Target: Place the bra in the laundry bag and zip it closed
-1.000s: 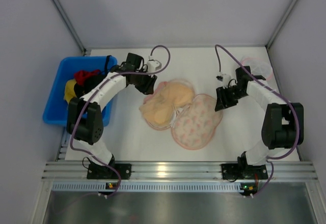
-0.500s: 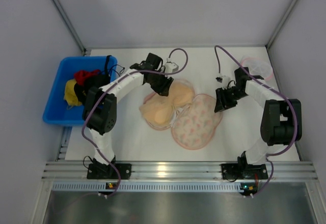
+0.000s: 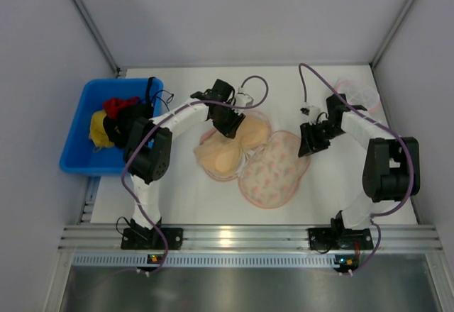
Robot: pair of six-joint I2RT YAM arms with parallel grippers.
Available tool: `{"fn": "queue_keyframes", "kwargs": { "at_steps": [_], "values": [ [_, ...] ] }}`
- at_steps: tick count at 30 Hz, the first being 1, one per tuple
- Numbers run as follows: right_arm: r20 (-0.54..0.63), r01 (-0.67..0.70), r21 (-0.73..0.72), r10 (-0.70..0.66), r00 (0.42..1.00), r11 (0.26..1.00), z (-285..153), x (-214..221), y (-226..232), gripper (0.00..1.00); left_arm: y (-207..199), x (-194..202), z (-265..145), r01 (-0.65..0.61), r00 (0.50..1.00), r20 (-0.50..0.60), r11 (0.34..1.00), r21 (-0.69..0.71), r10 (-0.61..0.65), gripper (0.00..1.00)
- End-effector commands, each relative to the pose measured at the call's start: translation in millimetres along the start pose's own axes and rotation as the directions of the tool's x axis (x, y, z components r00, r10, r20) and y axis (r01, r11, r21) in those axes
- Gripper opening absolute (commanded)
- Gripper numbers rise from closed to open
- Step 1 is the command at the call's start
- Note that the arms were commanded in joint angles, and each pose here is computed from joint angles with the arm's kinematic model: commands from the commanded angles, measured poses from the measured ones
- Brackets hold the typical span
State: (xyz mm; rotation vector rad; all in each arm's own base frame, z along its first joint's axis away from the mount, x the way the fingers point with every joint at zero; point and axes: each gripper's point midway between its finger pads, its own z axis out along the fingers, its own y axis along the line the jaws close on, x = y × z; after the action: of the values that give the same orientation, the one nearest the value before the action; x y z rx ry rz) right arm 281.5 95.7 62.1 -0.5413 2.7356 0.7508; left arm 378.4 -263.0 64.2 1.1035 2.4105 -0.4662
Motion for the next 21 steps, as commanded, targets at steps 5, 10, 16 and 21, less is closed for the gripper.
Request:
{"fn": "queue_keyframes", "kwargs": {
  "at_steps": [5, 10, 16, 21],
  "values": [
    [0.031, 0.018, -0.027, -0.017, 0.999, 0.999, -2, -12, 6, 0.4, 21, -8, -1, 0.002, 1.0, 0.006, 0.994, -0.11, -0.001, 0.46],
    [0.033, 0.024, -0.027, -0.023, 0.999, 0.999, -3, -13, 6, 0.4, 11, -8, -2, 0.001, 1.0, 0.014, 0.998, -0.061, 0.0, 0.27],
    [0.035, 0.023, -0.03, -0.022, 0.999, 0.999, -4, -14, 7, 0.4, -19, -24, -22, -0.041, 0.996, 0.083, 0.998, 0.055, 0.036, 0.0],
    [0.036, 0.024, -0.031, -0.023, 0.999, 0.999, -4, -14, 7, 0.39, -47, -43, -48, -0.093, 0.984, 0.165, 0.989, 0.115, 0.073, 0.0]
  ]
}}
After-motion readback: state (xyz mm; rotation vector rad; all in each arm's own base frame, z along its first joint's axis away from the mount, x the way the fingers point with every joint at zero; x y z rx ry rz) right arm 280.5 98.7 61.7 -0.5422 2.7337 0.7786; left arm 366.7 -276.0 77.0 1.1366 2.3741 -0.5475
